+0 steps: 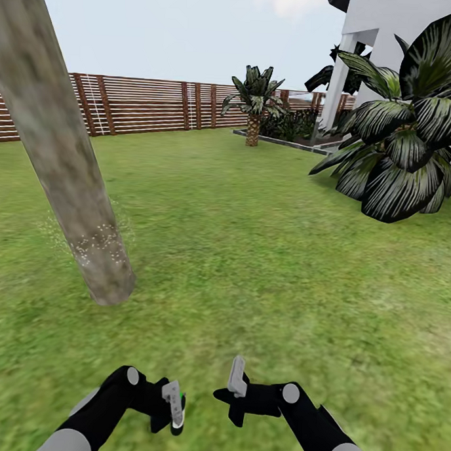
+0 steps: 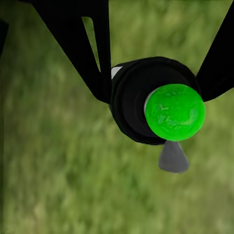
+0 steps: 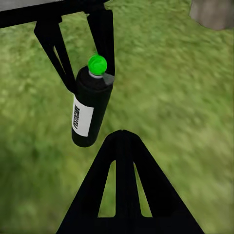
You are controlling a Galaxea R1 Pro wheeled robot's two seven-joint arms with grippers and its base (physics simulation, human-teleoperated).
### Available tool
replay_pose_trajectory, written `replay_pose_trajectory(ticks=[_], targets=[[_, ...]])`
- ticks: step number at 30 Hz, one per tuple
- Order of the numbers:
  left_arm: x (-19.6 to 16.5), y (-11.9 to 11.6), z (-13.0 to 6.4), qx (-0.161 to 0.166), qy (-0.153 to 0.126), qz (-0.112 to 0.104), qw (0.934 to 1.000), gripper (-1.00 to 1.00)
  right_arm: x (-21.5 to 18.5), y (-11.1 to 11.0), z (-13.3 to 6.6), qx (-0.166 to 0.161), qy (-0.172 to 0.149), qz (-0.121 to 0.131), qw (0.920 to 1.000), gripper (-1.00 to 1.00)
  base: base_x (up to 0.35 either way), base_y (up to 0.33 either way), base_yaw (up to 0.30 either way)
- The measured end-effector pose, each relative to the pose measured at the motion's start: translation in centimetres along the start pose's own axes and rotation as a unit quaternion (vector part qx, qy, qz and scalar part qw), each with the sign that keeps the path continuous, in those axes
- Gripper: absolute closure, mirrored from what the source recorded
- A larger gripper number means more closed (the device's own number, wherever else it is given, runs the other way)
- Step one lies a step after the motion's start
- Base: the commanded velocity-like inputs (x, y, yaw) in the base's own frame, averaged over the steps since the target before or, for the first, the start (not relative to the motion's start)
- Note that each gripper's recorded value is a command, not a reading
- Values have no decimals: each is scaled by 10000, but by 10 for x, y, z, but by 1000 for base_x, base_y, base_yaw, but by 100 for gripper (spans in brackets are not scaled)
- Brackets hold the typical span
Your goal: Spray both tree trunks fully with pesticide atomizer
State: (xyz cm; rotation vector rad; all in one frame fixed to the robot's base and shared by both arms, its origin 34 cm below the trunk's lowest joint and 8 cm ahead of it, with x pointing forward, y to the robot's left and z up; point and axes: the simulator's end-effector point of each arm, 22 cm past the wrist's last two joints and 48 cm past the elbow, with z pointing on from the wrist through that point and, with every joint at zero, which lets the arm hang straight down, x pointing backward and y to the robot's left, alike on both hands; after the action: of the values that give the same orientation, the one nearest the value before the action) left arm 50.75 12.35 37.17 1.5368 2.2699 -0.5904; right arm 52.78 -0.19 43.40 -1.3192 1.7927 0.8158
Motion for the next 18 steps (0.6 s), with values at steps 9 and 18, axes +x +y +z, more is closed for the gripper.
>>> replay_pose_trajectory(ticks=[9, 18], targets=[[-15, -15, 6, 222, -120, 63, 9997, 100, 0, 0, 0, 8, 0, 3, 10000, 100, 0, 0, 0], [-39, -27, 13, 350, -355, 173, 9986, 100, 1, -1, -1, 14, 8, -1, 10000, 100, 0, 0, 0]])
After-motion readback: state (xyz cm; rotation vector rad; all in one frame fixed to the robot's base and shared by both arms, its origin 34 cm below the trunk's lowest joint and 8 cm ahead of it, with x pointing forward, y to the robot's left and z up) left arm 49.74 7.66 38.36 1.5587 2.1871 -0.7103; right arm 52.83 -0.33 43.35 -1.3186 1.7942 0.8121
